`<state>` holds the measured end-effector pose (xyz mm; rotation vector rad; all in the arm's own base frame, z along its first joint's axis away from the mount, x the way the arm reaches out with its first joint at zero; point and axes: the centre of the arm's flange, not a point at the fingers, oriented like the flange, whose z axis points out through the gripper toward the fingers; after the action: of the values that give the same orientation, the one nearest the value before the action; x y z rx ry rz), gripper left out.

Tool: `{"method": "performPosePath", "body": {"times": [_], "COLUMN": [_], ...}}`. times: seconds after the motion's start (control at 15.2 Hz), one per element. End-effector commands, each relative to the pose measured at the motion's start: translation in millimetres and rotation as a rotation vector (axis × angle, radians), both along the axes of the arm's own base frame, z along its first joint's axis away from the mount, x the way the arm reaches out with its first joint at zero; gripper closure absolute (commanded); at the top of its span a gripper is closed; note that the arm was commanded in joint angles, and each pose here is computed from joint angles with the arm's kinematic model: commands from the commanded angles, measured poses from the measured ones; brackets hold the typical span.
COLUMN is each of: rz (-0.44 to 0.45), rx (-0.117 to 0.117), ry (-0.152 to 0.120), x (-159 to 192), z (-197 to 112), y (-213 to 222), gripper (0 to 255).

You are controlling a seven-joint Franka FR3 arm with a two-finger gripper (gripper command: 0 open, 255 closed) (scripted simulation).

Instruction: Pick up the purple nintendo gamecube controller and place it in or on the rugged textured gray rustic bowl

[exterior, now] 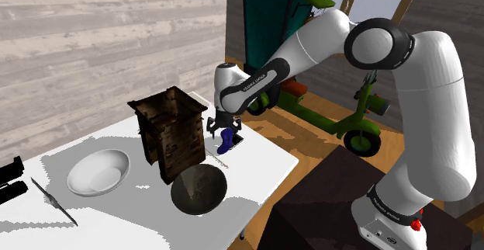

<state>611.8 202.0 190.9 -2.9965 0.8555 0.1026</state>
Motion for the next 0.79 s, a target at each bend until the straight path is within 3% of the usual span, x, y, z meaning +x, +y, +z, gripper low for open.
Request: {"method": "performPosePath", "body": {"times": [0.0, 0.46, 0.53, 0.73], "rz": [0.0, 0.0, 0.0, 0.0], "rx": [0.0, 0.0, 0.0, 0.0], "ry": [0.0, 0.0, 0.0, 0.0], "x": [-0.5, -0.4, -0.4, -0.4], "z": [-7.9, -7.9, -7.9, -7.9], "y": [0.0, 0.0, 0.0, 0.0], "gripper": [0, 0, 255, 255]}}
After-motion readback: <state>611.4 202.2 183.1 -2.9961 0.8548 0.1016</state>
